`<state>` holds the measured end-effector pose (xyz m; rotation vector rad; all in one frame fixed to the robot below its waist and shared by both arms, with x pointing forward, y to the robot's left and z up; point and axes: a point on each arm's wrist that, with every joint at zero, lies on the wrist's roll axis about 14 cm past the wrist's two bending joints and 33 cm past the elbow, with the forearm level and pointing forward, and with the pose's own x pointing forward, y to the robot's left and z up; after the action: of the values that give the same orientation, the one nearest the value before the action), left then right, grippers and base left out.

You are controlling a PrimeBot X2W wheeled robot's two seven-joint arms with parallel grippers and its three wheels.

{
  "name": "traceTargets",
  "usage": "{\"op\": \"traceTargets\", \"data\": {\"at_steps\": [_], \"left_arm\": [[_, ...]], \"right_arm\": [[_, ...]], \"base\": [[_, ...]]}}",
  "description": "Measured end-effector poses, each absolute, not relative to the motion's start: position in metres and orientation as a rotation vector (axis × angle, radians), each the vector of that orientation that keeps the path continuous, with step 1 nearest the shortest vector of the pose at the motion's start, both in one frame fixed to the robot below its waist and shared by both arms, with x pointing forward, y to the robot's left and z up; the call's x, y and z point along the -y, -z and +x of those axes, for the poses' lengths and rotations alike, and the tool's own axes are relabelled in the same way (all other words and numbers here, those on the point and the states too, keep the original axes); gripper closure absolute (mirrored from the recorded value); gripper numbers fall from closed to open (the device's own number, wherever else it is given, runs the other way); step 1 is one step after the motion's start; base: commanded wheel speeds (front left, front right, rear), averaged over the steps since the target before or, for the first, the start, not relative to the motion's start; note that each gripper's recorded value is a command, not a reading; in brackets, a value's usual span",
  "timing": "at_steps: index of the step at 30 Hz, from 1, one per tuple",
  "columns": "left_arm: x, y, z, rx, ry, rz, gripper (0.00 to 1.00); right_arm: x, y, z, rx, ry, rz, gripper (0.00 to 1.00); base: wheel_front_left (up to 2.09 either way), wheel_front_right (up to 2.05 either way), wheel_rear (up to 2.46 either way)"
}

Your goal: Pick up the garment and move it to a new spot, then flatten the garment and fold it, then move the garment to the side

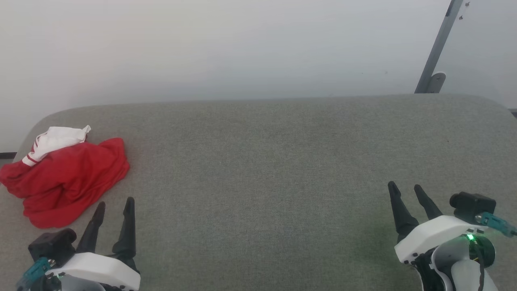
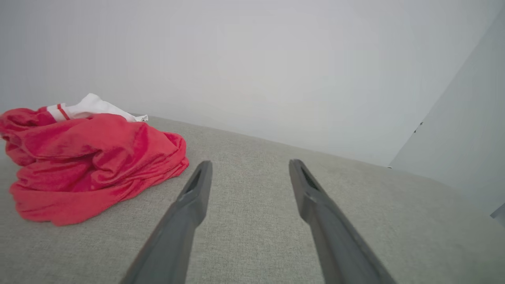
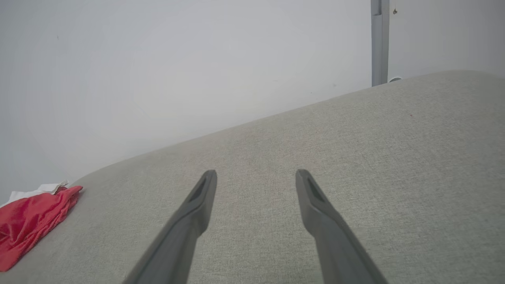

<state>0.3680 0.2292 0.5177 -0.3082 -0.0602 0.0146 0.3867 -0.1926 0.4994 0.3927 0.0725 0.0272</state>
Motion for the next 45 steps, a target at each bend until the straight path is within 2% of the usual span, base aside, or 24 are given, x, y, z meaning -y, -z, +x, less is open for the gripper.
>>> {"op": "traceTargets", "data": {"at_steps": [34, 45], "left_arm": [[-0.2311, -0.5253, 0.3663, 0.098, 0.031, -0.109, 0.00], [-0.2315, -0.5240, 0.3662, 0.092, 0.031, -0.113, 0.00]], "right_arm": [[0.1969, -0.5046, 0.3840, -0.047, -0.032, 0.148, 0.00], [0.1971, -0.5048, 0.3838, -0.044, -0.027, 0.148, 0.00]], "base": [[0.00, 0.00, 0.00], [0.00, 0.00, 0.00]]}}
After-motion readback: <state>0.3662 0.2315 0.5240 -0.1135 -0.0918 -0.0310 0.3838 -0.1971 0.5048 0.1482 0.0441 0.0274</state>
